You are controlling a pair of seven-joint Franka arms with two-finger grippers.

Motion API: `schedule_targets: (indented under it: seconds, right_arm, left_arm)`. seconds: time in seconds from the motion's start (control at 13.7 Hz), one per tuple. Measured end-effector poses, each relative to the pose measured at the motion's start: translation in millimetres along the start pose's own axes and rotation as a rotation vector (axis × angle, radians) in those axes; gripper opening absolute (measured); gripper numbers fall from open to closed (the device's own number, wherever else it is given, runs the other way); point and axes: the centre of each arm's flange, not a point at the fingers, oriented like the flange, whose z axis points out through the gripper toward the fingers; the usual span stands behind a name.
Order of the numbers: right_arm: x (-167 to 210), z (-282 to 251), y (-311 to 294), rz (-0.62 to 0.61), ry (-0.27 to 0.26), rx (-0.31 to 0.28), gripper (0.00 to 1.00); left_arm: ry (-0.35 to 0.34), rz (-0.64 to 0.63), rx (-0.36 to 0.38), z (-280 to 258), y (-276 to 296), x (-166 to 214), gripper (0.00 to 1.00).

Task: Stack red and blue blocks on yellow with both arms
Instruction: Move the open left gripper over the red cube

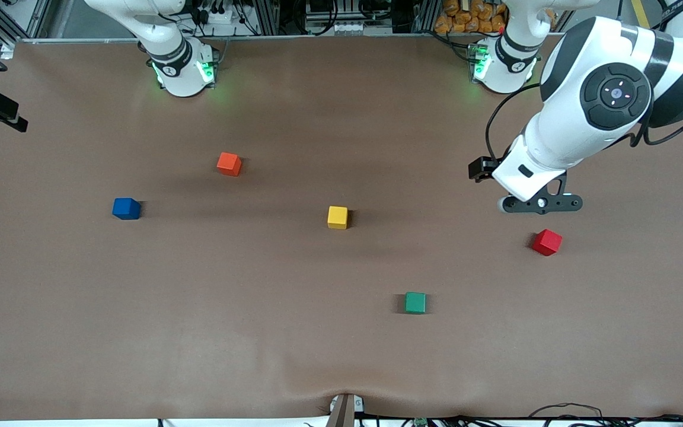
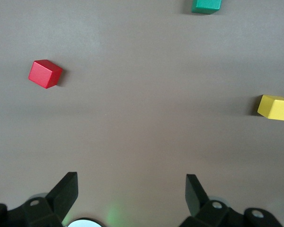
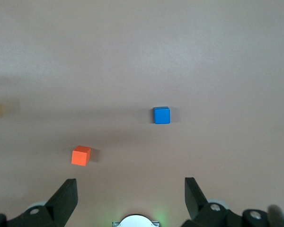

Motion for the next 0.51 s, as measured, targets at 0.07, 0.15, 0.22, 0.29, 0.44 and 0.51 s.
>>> schedule_targets:
  seconds: [0.07, 0.15, 0.22, 0.29, 0.44, 0.51]
  right_arm:
    - [0.0, 0.0, 0.5, 0.001, 0.000, 0.000, 1.00]
    - [0.2, 0.2, 0.4, 0.001, 0.000, 0.000, 1.00]
    - [0.4, 0.6, 0.5, 0.001, -0.001, 0.000, 1.00]
    - [0.7, 1.0, 0.9, 0.002, -0.002, 0.000, 1.00]
    - [1.0, 1.5, 1.6, 0.003, -0.003, 0.000, 1.00]
    - [1.1, 1.7, 1.7, 0.003, -0.003, 0.000, 1.00]
  left_arm:
    - [0.001, -0.002, -0.001, -0.6, -0.9, 0.5, 1.00]
    - [0.003, -0.004, -0.001, -1.3, -1.5, 0.8, 1.00]
    - [0.006, -0.014, -0.003, -2.7, -1.6, 0.9, 1.00]
    - [0.009, -0.033, -0.004, -4.3, -1.3, 0.8, 1.00]
    - [0.012, -0.063, -0.006, -5.9, 0.1, 0.3, 1.00]
    - [0.012, -0.070, -0.006, -5.9, 0.8, 0.0, 1.00]
